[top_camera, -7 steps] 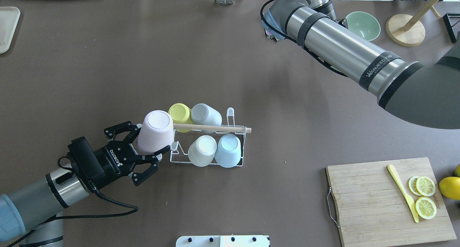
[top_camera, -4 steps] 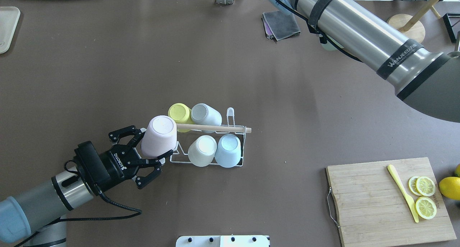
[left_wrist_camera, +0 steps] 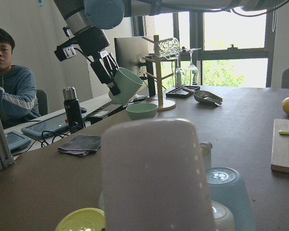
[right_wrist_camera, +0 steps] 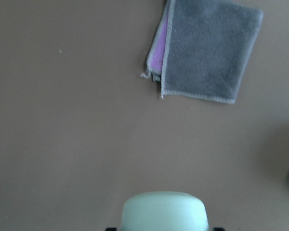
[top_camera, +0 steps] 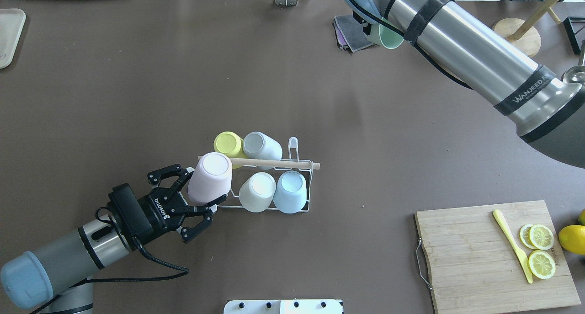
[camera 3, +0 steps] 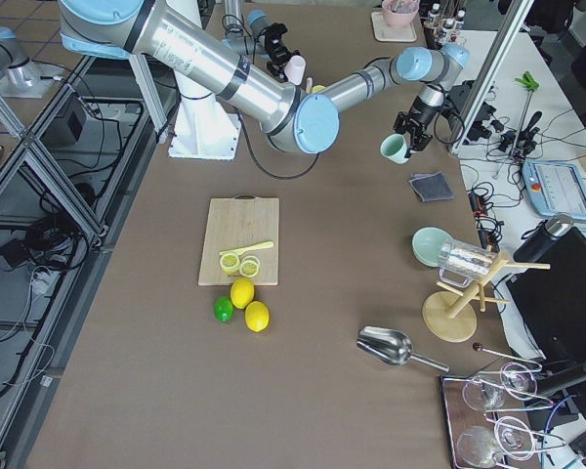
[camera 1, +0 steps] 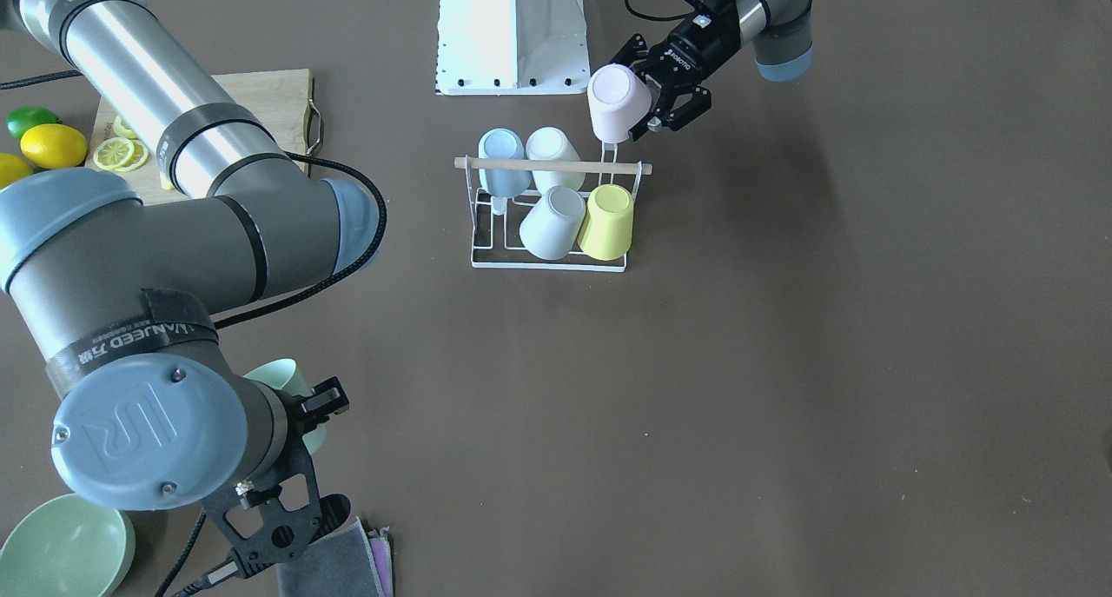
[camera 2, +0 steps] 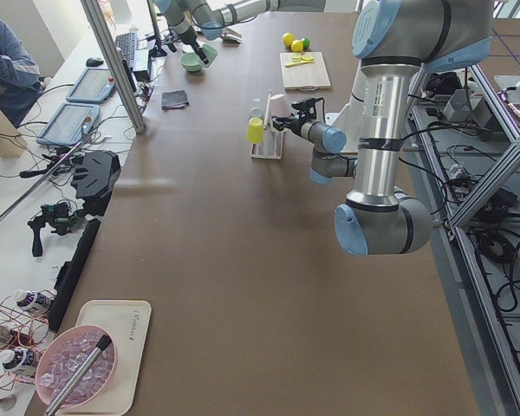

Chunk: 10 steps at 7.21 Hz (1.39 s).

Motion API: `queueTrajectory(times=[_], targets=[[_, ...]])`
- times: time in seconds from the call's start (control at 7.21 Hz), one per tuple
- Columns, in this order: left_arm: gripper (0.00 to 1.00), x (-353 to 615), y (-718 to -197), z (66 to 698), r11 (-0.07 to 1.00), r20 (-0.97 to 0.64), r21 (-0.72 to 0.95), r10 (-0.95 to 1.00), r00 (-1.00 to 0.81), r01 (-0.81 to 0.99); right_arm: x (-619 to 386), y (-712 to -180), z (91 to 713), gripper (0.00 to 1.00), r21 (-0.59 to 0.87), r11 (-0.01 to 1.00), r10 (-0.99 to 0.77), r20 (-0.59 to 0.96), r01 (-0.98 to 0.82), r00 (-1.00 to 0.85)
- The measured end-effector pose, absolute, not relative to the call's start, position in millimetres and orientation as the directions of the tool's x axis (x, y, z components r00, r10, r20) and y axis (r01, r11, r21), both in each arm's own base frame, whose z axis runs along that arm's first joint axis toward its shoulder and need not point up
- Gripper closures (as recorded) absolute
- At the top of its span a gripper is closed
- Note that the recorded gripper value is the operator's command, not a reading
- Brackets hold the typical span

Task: Place cup on cup holder

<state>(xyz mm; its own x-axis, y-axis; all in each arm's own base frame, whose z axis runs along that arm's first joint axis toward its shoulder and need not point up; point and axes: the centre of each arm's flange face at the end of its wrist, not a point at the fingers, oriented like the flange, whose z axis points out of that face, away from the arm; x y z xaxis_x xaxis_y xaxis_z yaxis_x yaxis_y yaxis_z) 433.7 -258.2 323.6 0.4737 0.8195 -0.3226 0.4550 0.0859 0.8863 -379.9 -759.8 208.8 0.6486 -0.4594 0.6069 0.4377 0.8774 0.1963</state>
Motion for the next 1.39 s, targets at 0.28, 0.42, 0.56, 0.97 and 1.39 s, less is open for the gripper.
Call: queueTrajectory(times=[0.28, 0.42, 0.56, 0.97, 1.39], targets=[[0.39, 437.5, -257.5, 323.3, 0.086, -0.323, 0.887, 0.818, 0.475, 0.454, -367.0, -754.0, 172.6, 1.00, 0.345, 0.874, -0.486, 0.628, 0.341, 0.608], [0.39, 438.1, -257.6, 322.4, 0.084, -0.322, 0.887, 0.818, 0.477, 0.455, -359.0, -748.2, 163.8, 1.00, 0.425, 0.865, -0.496, 0.642, 0.268, 0.585], [0.39, 439.3, -257.8, 323.1, 0.084, -0.322, 0.887, 0.817, 0.479, 0.453, -355.5, -739.1, 168.5, 1.00, 0.498, 0.851, -0.498, 0.671, 0.164, 0.549], [0.38, 443.6, -261.4, 326.1, 0.083, -0.330, 0.889, 0.799, 0.504, 0.450, -341.5, -695.4, 202.9, 1.00, 0.642, 0.760, -0.569, 0.733, -0.103, 0.372], [0.32, 451.4, -264.4, 328.1, 0.083, -0.333, 0.891, 0.788, 0.519, 0.446, -343.9, -651.3, 211.9, 1.00, 0.707, 0.662, -0.672, 0.707, -0.251, 0.220]])
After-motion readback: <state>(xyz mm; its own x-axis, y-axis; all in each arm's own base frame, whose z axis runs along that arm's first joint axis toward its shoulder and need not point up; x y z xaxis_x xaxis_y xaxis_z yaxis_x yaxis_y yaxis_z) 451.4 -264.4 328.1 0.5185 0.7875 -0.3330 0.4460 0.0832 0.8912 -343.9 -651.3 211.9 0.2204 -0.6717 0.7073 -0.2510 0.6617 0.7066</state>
